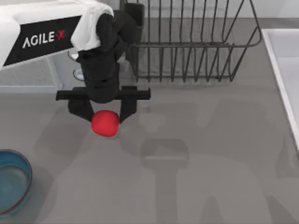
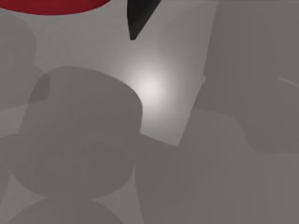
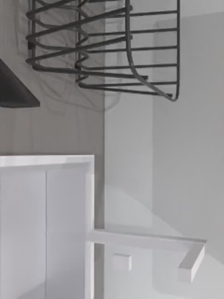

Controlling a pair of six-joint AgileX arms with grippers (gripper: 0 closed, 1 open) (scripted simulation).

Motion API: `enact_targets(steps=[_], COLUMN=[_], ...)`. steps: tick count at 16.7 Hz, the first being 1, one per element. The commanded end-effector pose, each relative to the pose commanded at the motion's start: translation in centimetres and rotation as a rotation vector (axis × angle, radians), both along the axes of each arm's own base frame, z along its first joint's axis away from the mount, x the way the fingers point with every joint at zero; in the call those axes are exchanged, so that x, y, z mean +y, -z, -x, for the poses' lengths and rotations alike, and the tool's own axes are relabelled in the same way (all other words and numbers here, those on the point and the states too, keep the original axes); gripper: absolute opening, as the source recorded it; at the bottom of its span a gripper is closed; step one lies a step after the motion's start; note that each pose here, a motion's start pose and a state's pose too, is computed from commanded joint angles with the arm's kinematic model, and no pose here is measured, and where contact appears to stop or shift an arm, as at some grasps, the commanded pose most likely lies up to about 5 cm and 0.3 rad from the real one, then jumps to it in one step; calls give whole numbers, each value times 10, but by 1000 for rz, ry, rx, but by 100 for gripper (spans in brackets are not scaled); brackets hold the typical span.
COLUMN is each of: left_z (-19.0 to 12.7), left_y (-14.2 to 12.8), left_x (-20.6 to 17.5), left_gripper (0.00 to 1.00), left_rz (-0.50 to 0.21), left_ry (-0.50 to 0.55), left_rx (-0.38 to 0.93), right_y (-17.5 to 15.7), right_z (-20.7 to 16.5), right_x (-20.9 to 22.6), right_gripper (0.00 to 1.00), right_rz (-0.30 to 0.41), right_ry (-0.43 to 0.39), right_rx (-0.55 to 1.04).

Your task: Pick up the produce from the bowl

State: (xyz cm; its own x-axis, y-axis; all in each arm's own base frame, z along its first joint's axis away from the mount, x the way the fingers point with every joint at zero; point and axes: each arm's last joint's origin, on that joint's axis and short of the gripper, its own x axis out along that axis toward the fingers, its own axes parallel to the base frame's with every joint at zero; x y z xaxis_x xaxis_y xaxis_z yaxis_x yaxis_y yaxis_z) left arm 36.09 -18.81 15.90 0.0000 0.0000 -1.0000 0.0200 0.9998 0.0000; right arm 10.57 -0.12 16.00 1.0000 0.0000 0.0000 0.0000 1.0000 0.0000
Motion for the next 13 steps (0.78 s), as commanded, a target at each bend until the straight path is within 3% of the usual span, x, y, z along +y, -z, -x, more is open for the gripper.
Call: enact_targets(steps=[13], left_z=[0], left_y=[0], left_x=[0], left_gripper=[98], left_rz=[0], left_ry=[0], left_rx=[0], right_y=[0], right_z=[0], right_x=[0], right_gripper=[100], right_rz=[0], right_ry=[0], right_rx=[0])
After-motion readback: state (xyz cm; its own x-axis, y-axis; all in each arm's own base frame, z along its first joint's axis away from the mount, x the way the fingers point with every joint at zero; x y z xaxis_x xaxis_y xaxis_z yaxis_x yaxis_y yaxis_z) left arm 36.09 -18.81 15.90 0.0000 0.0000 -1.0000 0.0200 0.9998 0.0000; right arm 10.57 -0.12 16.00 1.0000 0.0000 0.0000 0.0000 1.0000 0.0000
